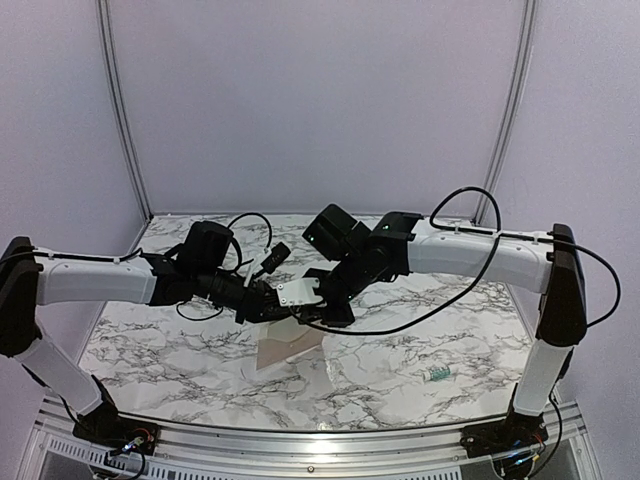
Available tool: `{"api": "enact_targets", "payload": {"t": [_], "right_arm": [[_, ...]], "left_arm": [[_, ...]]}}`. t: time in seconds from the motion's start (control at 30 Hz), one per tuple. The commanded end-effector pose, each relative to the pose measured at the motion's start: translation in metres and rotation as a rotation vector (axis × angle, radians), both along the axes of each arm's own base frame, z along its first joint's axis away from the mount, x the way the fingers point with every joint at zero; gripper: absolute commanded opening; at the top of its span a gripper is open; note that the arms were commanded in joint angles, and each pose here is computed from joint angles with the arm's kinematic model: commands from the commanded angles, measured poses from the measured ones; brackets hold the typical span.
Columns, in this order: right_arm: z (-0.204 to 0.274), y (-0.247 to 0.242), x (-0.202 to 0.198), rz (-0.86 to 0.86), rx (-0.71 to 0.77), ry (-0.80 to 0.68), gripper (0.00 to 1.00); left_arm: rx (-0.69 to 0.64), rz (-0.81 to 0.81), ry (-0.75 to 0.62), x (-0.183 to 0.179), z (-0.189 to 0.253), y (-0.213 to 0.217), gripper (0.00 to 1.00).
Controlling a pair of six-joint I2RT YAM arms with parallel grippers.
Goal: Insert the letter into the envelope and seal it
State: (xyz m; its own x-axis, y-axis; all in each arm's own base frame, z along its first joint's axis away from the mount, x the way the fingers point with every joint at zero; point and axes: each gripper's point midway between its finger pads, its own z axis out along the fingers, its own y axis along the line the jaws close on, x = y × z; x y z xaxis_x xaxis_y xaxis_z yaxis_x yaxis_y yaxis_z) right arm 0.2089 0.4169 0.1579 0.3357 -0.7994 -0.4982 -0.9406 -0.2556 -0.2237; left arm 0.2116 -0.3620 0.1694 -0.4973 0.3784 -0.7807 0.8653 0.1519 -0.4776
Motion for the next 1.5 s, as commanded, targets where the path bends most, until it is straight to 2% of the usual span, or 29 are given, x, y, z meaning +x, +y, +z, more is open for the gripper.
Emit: {"api": "enact_targets", "payload": {"t": [0.0,0.33,0.93,0.97,1.07,1.17,1.33,1.47], "right_arm": [[0.021,0.004,0.001,0.009,0.05,-0.009,0.0],[0.006,0.011,0.004,0.035,0.03,0.001,0.0],[-0.017,0.009,0.003,0.061,0.031,0.023,0.0],[-0.012,0.009,0.005,0.053,0.031,0.013,0.01],[0.007,0.006,0.01,0.029,0.047,-0.034,0.2],[0.024,0.002,0.013,0.022,0.059,-0.088,0.32],[0.026,-0.006,0.015,0.019,0.014,-0.131,0.32],[0.025,-0.008,0.013,0.031,-0.009,-0.156,0.26]], "left_arm": [[-0.005,-0.042,-0.082,-0.007,0.01,0.005,0.0],[0.005,-0.074,-0.177,-0.013,0.007,0.013,0.0],[0.029,-0.062,-0.202,-0.012,-0.001,0.02,0.0],[0.031,-0.061,-0.195,-0.012,-0.002,0.02,0.0],[0.033,-0.061,-0.185,-0.012,-0.004,0.02,0.0],[0.033,-0.061,-0.176,-0.011,-0.005,0.019,0.0],[0.034,-0.062,-0.163,-0.009,-0.007,0.019,0.0],[0.033,-0.06,-0.154,-0.009,-0.007,0.018,0.0]]}}
